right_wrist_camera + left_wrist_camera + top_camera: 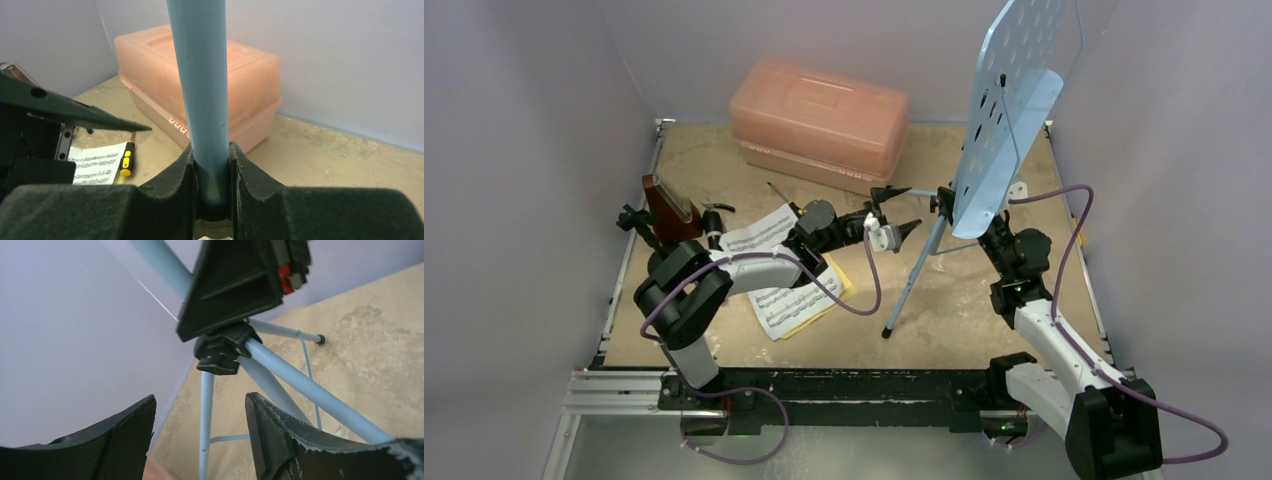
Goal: Pack up the instrument practice props
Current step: Unscrew the knob on the music stand.
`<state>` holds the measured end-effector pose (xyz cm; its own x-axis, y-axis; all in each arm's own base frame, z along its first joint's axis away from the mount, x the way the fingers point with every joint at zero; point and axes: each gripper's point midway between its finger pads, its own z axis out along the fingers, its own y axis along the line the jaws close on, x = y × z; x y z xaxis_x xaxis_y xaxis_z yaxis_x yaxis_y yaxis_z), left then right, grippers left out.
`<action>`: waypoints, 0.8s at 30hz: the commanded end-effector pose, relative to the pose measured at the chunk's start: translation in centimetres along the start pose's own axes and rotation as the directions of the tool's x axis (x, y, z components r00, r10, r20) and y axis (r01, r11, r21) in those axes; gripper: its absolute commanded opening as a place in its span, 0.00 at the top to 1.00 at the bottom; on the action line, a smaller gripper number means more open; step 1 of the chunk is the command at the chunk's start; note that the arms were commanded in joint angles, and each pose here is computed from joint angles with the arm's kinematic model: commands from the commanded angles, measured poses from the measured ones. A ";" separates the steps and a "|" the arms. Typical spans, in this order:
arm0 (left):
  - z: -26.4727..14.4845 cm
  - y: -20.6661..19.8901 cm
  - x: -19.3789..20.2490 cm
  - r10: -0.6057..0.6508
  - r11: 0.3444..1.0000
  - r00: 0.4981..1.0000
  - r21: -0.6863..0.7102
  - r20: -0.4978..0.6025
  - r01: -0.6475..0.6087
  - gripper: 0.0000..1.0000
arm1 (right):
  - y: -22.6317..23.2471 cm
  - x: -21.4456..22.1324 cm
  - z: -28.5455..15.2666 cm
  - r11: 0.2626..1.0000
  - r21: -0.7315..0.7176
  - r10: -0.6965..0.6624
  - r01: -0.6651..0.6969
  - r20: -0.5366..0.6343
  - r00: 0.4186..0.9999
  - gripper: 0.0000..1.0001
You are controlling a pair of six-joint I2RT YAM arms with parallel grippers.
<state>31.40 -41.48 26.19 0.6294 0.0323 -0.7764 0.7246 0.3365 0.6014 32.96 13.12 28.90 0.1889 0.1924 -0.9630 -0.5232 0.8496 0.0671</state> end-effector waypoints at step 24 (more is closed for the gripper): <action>4.4 -1.5 -0.1 0.383 0.916 0.923 0.115 0.027 -0.383 0.56 | 2.3 -1.8 0.3 0.989 -0.083 0.121 -0.120 0.018 0.992 0.95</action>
<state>31.21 -45.53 25.08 0.8356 0.1289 -0.5340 0.5079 0.1889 0.8404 32.94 13.12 28.90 0.1880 0.1925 -0.9631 -0.5232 0.8495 0.0677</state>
